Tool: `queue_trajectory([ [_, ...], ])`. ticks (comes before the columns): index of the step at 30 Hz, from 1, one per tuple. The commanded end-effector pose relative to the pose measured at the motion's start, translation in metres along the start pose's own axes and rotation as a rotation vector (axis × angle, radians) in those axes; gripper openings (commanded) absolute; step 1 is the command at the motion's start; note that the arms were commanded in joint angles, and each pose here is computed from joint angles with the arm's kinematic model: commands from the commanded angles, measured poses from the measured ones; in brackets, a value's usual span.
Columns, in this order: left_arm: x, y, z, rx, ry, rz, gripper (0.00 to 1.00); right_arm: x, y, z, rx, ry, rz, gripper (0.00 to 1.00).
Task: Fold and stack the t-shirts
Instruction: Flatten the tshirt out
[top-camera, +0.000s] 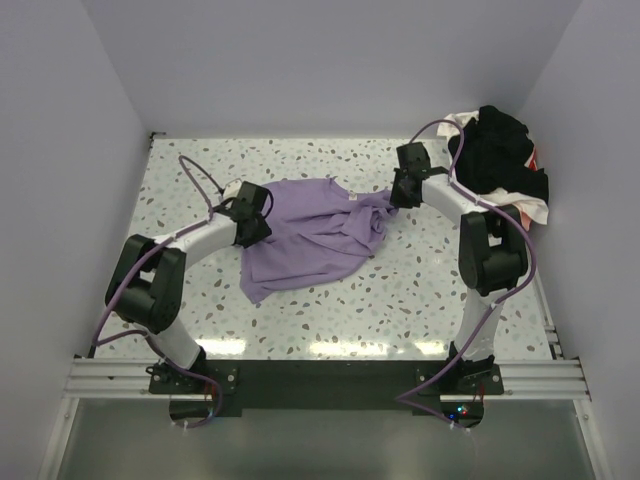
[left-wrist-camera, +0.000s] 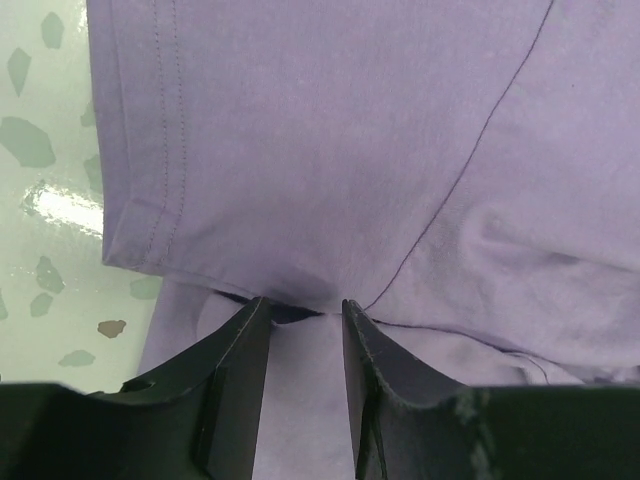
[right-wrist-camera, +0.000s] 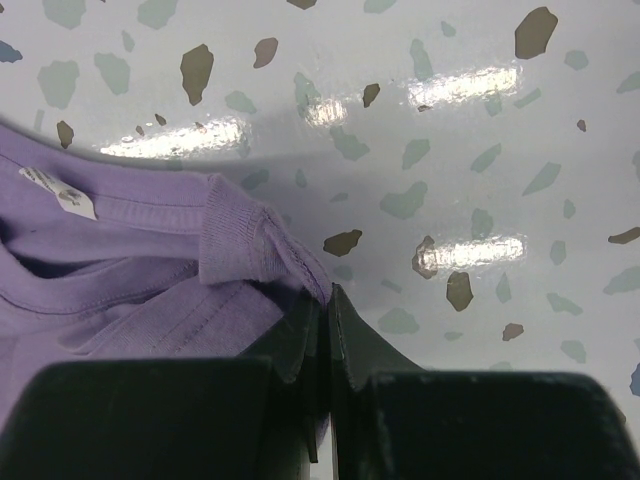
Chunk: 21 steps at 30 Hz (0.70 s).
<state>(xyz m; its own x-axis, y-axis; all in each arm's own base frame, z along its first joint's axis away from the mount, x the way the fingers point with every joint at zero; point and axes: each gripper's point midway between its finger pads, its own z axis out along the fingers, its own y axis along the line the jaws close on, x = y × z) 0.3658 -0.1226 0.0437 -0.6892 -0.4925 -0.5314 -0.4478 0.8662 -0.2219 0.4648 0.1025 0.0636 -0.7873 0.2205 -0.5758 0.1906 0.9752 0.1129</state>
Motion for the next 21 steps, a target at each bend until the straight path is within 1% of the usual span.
queue_trajectory([
  [1, -0.001, 0.001, 0.001, -0.023, -0.033, -0.019, 0.39, -0.014, 0.007, -0.006, -0.033, -0.045, 0.013, 0.00],
  [11, -0.004, 0.019, -0.006, -0.103, -0.078, 0.017, 0.40, -0.013, 0.011, -0.004, -0.049, -0.040, 0.010, 0.00],
  [18, 0.005, 0.014, -0.001, -0.100, -0.067, 0.052, 0.39, -0.011, 0.013, -0.002, -0.055, -0.032, 0.012, 0.00],
  [21, 0.006, 0.012, -0.001, -0.093, -0.065, 0.054, 0.33, -0.011, 0.012, -0.002, -0.054, -0.031, 0.010, 0.00],
])
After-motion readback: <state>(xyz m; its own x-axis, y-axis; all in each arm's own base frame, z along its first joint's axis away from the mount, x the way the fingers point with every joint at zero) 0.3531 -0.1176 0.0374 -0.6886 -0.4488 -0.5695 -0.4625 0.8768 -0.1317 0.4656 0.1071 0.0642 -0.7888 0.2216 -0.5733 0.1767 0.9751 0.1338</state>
